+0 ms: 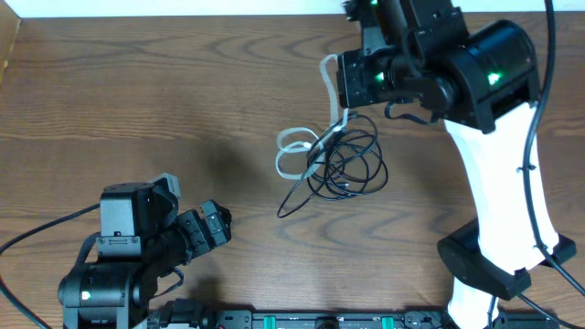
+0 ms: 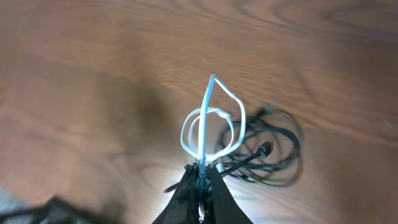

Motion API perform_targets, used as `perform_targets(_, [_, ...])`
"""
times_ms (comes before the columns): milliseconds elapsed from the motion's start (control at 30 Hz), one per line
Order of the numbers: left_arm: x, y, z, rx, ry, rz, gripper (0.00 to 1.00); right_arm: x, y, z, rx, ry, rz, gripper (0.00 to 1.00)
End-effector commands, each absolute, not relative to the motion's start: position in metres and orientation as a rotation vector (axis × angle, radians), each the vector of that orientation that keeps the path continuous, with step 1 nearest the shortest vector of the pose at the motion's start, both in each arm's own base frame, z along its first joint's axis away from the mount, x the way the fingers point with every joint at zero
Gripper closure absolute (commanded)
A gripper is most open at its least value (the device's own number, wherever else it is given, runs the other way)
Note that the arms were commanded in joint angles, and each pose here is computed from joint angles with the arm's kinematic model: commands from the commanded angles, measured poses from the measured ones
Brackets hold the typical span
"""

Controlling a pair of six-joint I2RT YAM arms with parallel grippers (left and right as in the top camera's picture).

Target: Untangle cables

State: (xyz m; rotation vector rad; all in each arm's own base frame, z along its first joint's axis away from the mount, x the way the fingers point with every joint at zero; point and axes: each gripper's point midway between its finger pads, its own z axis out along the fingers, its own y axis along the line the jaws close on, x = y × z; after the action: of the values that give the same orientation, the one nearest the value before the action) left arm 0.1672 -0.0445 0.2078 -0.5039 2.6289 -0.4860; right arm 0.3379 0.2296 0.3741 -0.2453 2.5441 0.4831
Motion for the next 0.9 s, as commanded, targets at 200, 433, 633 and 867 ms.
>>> perform_targets(200, [0.168, -0.043, 0.208, -0.488, 2.628, -0.471, 0.02, 0.317, 0.254, 0.313, -0.37, 2.784, 0.518, 0.98])
perform_targets(433, [0.168, -0.043, 0.208, -0.488, 2.628, -0.471, 0.02, 0.31, 0.249, 0.32, -0.434, 2.755, 0.512, 0.99])
perform_targets(633, [0.168, -0.043, 0.208, -0.488, 2.628, -0.471, 0.02, 0.303, 0.211, 0.362, -0.362, 2.602, 0.361, 0.99])
perform_targets(867, [0.168, -0.043, 0.208, -0.488, 2.628, -0.471, 0.02, 0.288, 0.221, 0.317, -0.499, 2.73, 0.257, 0.98])
